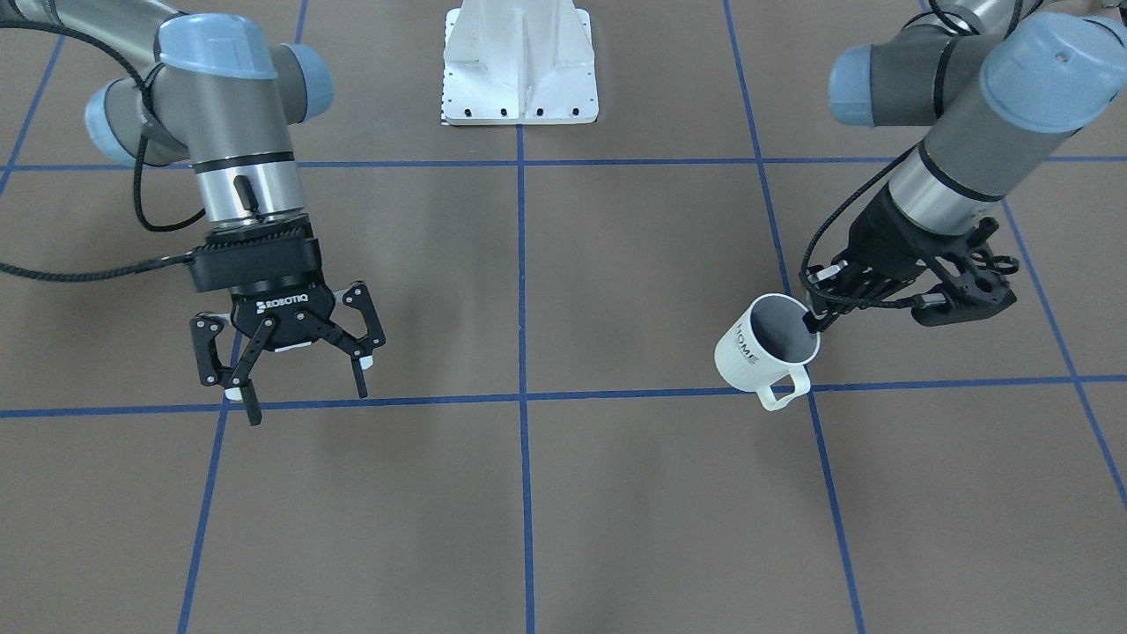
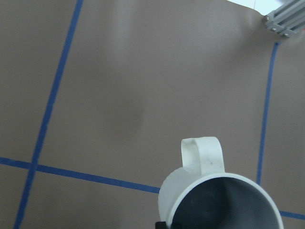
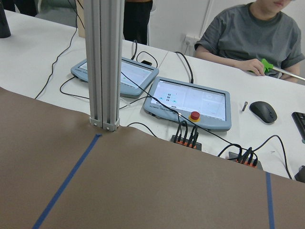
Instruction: Left arm hands cup to right arm to dump lemon
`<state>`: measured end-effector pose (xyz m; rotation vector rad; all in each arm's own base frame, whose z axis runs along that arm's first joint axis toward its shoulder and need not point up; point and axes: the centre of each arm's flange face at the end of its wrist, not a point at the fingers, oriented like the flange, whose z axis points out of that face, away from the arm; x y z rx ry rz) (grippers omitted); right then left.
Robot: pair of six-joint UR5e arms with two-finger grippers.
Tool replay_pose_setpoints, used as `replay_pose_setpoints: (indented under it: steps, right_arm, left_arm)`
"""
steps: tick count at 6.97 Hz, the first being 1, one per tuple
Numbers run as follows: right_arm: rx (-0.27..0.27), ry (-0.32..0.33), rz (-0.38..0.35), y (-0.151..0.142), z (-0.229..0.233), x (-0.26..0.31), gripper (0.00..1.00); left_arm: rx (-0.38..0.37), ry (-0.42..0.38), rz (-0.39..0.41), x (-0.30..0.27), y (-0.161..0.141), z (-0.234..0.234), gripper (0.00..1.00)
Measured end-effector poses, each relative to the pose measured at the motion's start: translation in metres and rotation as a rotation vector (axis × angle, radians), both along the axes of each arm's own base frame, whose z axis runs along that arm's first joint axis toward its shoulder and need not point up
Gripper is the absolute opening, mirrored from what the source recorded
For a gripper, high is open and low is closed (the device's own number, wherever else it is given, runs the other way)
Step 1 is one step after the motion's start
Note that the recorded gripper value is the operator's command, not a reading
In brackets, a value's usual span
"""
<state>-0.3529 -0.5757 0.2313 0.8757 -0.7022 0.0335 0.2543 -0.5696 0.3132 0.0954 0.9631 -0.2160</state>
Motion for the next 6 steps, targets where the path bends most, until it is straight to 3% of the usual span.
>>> replay_pose_setpoints:
  steps: [2, 3, 6]
  right_arm:
    - [-0.229, -0.027, -0.137, -0.031, 0.018, 0.059, 1.0]
    - [-0.304, -0.036, -0.195, -0.042, 0.027, 0.091, 1.0]
    - [-0.38, 0.042, -0.353, -0.067, 0.058, 0.196, 1.0]
  left_arm:
    - [0.054, -0.075, 0.067, -0.033, 0.02, 0.063, 0.0]
    - [0.078, -0.104, 0.108, -0.041, 0.029, 0.089, 0.0]
    - [0.151, -0.147, 0.193, -0.058, 0.057, 0.163, 0.0]
